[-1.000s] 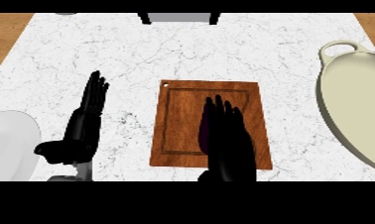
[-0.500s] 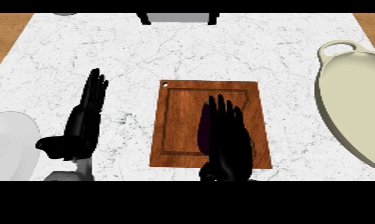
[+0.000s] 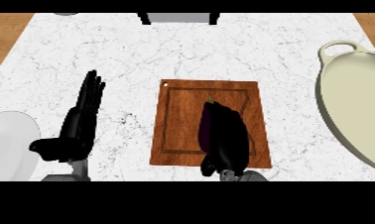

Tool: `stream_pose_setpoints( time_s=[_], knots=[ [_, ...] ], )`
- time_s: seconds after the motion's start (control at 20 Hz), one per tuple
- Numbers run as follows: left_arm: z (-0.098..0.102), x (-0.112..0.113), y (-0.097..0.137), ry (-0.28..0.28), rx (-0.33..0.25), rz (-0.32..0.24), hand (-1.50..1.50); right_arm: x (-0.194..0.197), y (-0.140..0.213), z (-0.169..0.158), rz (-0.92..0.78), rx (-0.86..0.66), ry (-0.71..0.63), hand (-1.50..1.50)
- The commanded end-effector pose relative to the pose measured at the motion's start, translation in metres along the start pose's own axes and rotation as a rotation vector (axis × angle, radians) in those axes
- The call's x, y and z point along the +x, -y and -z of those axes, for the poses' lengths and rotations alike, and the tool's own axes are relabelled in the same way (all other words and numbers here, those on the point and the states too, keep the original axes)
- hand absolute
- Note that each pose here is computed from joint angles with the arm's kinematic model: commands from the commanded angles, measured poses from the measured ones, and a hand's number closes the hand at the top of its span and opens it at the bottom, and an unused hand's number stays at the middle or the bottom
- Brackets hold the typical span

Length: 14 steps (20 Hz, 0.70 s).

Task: Pick the eggplant from the cutting board and place it in the pot

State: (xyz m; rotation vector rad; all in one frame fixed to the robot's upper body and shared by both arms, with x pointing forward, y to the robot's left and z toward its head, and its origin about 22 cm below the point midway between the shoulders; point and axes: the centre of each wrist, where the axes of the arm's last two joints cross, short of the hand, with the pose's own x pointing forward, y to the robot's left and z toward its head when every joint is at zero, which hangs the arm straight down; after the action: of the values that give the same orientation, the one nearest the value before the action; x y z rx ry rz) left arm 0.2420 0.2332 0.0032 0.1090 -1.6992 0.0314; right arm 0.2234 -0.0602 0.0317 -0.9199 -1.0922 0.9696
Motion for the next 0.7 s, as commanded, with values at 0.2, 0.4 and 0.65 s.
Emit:
stream_pose_setpoints(
  time_s=[0.2,0.4,0.65],
  knots=[
    [0.003,0.001,-0.014,0.004,-0.013,-0.013,0.00,0.000,-0.012,0.017,-0.059,-0.166,0.073,1.50],
    [-0.002,0.017,0.004,-0.002,0.008,0.014,0.00,0.007,0.011,0.012,-0.070,-0.175,0.081,1.50],
    [-0.014,0.002,0.003,0.001,0.017,-0.002,0.00,-0.004,-0.011,-0.013,-0.085,-0.285,0.122,1.50]
  ],
)
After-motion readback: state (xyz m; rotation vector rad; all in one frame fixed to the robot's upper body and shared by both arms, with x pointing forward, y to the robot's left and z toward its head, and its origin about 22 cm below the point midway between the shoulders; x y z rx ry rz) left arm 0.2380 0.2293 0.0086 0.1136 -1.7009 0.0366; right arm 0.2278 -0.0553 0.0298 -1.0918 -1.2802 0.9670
